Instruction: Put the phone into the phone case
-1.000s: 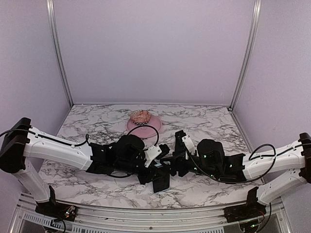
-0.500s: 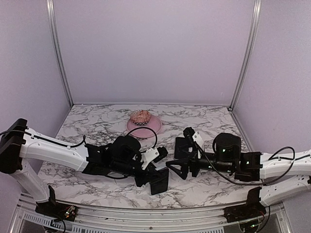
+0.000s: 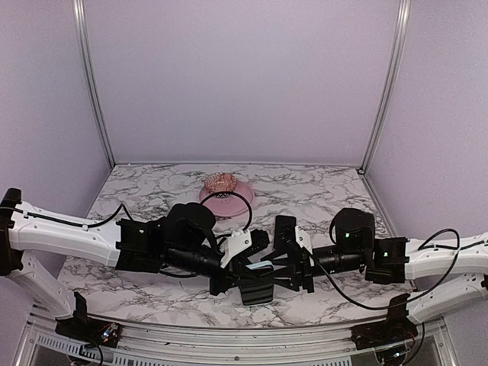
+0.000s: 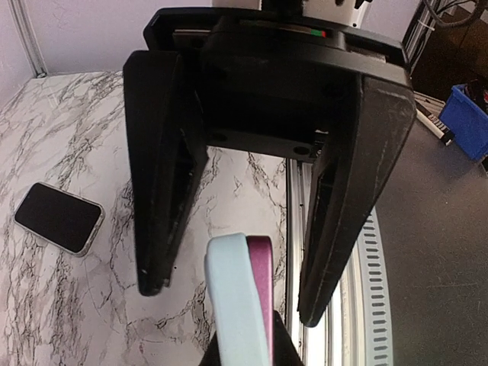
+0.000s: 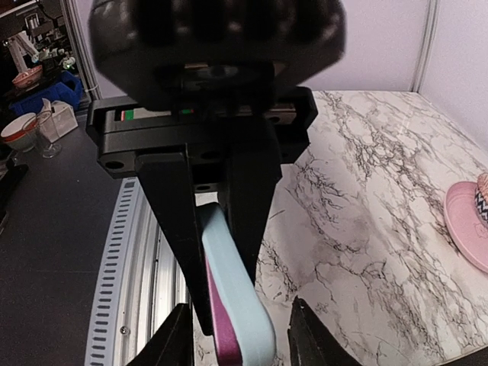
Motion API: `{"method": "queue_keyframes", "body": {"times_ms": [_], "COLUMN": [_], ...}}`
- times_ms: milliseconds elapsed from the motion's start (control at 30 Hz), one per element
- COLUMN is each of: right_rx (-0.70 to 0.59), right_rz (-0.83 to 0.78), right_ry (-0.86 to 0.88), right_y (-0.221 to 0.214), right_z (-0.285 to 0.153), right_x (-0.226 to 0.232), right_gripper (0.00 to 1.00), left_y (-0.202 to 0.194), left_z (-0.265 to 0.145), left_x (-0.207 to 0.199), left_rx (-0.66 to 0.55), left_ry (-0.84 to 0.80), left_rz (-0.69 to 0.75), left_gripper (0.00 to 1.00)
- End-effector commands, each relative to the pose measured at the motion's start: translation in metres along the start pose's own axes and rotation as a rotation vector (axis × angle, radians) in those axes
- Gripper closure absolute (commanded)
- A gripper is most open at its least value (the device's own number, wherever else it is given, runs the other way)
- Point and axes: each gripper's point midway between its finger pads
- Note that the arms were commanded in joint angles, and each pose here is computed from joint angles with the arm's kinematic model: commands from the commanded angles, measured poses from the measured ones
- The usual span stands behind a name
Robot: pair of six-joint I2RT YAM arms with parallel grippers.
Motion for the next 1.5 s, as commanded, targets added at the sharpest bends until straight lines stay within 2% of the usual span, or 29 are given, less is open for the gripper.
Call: {"method": "queue_keyframes", "body": {"times_ms": [0, 67, 100, 233, 267, 333, 400, 467, 600, 733, 867, 900, 1000, 1033, 1067, 1167, 1200, 1233, 1267, 1367, 1467], "right_rx": [-0.04, -0.027, -0.023, -0.02, -0.022, -0.057, -0.113, -0.169, -0.221, -0.248, -0.294, -0.303, -0.303, -0.299, -0.289, -0.245, -0.224, -0.204, -0.178, -0.154, -0.135], "right_rz": [-0.041, -0.035, -0.03, -0.028, -0.032, -0.049, -0.075, -0.099, -0.119, -0.128, -0.144, -0.147, -0.146, -0.144, -0.138, -0.104, -0.095, -0.081, -0.062, -0.022, -0.005], "right_ry": [0.074, 0.098, 0.103, 0.095, 0.09, 0.095, 0.115, 0.136, 0.141, 0.124, 0.127, 0.124, 0.121, 0.119, 0.112, 0.087, 0.08, 0.063, 0.05, 0.054, 0.07], "right_y": [0.023, 0.023, 0.023, 0.03, 0.034, 0.049, 0.068, 0.086, 0.102, 0.111, 0.124, 0.126, 0.127, 0.126, 0.123, 0.106, 0.096, 0.085, 0.07, 0.053, 0.047], "right_z": [0.003, 0.005, 0.006, 0.005, 0.003, -0.003, -0.011, -0.02, -0.029, -0.032, -0.037, -0.039, -0.039, -0.039, -0.038, -0.034, -0.032, -0.029, -0.026, -0.019, -0.011], "right_x": [0.008, 0.011, 0.012, 0.01, 0.01, 0.012, 0.018, 0.024, 0.028, 0.026, 0.028, 0.028, 0.027, 0.027, 0.025, 0.021, 0.019, 0.016, 0.014, 0.012, 0.012], "right_gripper": [0.73, 0.98, 1.0, 1.0, 1.0, 1.0, 1.0, 1.0, 1.0, 1.0, 1.0, 1.0, 1.0, 1.0, 0.94, 0.52, 0.4, 0.33, 0.3, 0.31, 0.41], "left_y": [0.033, 0.034, 0.033, 0.037, 0.039, 0.042, 0.043, 0.044, 0.049, 0.052, 0.049, 0.05, 0.055, 0.057, 0.06, 0.069, 0.072, 0.075, 0.078, 0.082, 0.083], "left_z": [-0.018, -0.018, -0.018, -0.024, -0.027, -0.035, -0.046, -0.056, -0.066, -0.06, -0.053, -0.052, -0.051, -0.052, -0.054, -0.063, -0.066, -0.069, -0.073, -0.076, -0.075], "left_x": [-0.01, -0.011, -0.012, -0.013, -0.012, -0.009, -0.006, -0.005, -0.004, -0.011, -0.012, -0.013, -0.016, -0.016, -0.017, -0.017, -0.018, -0.019, -0.019, -0.02, -0.022], "left_rx": [-0.082, -0.085, -0.084, -0.098, -0.11, -0.145, -0.19, -0.218, -0.244, -0.239, -0.224, -0.223, -0.23, -0.235, -0.245, -0.281, -0.294, -0.307, -0.32, -0.332, -0.332], "left_ry": [-0.022, -0.025, -0.03, -0.032, -0.016, 0.012, 0.039, 0.06, 0.079, 0.033, 0.018, 0.01, -0.013, -0.014, -0.012, -0.002, -0.003, -0.003, -0.002, -0.004, -0.015], "left_rz": [0.051, 0.055, 0.055, 0.051, 0.047, 0.039, 0.039, 0.042, 0.041, 0.041, 0.038, 0.038, 0.036, 0.035, 0.038, 0.042, 0.046, 0.048, 0.051, 0.051, 0.044], "left_gripper": [1.0, 1.0, 1.0, 1.0, 0.93, 0.71, 0.63, 0.62, 0.66, 0.64, 0.66, 0.7, 0.96, 1.0, 1.0, 1.0, 1.0, 1.0, 1.0, 1.0, 1.0]}}
Point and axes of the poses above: each gripper's point midway between its finger pads, its own z axis out along the fingers, its own x axis along the line the jaws close on, y = z × x, and after that the axes turned 1 degree about -z, right-handed
